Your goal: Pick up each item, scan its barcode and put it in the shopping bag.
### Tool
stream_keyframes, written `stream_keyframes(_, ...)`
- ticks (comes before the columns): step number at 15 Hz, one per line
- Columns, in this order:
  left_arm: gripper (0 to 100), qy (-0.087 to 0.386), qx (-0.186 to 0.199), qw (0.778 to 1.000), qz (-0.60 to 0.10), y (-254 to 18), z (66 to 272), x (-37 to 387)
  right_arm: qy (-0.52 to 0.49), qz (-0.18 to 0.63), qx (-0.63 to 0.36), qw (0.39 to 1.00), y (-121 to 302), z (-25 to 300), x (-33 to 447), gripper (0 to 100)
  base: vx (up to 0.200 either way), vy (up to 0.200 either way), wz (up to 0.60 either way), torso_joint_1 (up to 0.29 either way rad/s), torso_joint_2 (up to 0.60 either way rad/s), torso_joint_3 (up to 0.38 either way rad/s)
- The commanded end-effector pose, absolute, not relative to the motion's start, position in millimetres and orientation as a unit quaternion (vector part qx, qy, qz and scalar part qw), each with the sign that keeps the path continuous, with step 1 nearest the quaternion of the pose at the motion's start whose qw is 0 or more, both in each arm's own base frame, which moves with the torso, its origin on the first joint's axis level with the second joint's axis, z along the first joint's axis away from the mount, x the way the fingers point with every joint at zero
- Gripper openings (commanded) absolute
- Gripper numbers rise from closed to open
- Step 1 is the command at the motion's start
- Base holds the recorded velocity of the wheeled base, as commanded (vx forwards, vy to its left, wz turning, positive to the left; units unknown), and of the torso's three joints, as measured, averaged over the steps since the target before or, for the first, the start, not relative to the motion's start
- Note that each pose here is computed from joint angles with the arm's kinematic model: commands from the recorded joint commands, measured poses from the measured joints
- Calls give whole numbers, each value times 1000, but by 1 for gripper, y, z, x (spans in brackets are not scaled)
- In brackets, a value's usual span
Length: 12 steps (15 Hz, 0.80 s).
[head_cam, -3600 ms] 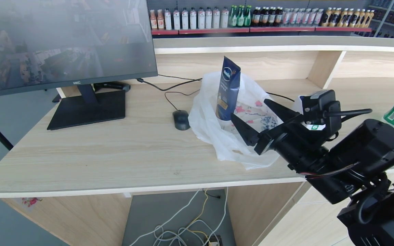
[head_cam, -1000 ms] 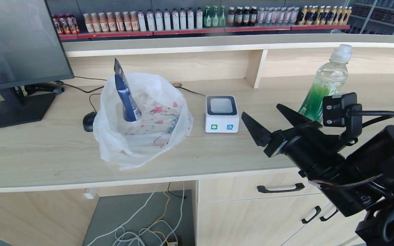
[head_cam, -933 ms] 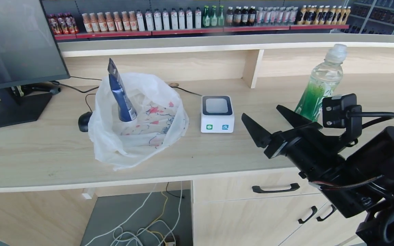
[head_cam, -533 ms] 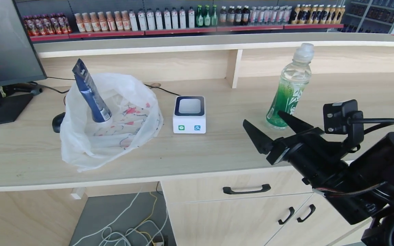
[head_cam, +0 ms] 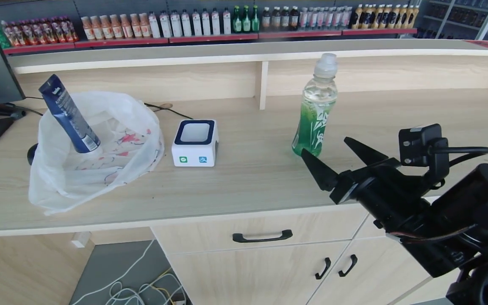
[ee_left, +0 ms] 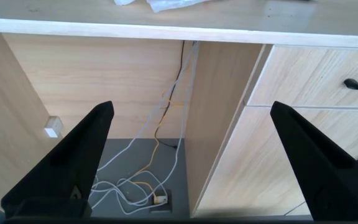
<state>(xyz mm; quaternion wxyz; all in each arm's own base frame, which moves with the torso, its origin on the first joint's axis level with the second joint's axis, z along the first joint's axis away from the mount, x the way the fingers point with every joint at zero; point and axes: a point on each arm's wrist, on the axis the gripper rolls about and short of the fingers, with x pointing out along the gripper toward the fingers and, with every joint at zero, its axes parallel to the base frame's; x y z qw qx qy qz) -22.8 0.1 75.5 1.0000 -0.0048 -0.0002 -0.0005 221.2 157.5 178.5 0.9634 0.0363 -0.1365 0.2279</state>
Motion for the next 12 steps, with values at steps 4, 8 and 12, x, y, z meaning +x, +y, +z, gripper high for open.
stream_keyframes(4,100,1,-5,1000,-1,0,76,-23,-162,213,37,963,157,189,232,100,0,0,0,0,0,0)
stream_keyframes(8,100,1,-5,1000,0,0,76,-23,-159,179,13,971,147,201,252,100,0,0,0,0,0,0)
stream_keyframes(12,100,0,-5,1000,0,0,75,-23,-152,163,8,975,151,229,279,100,0,0,0,0,0,0)
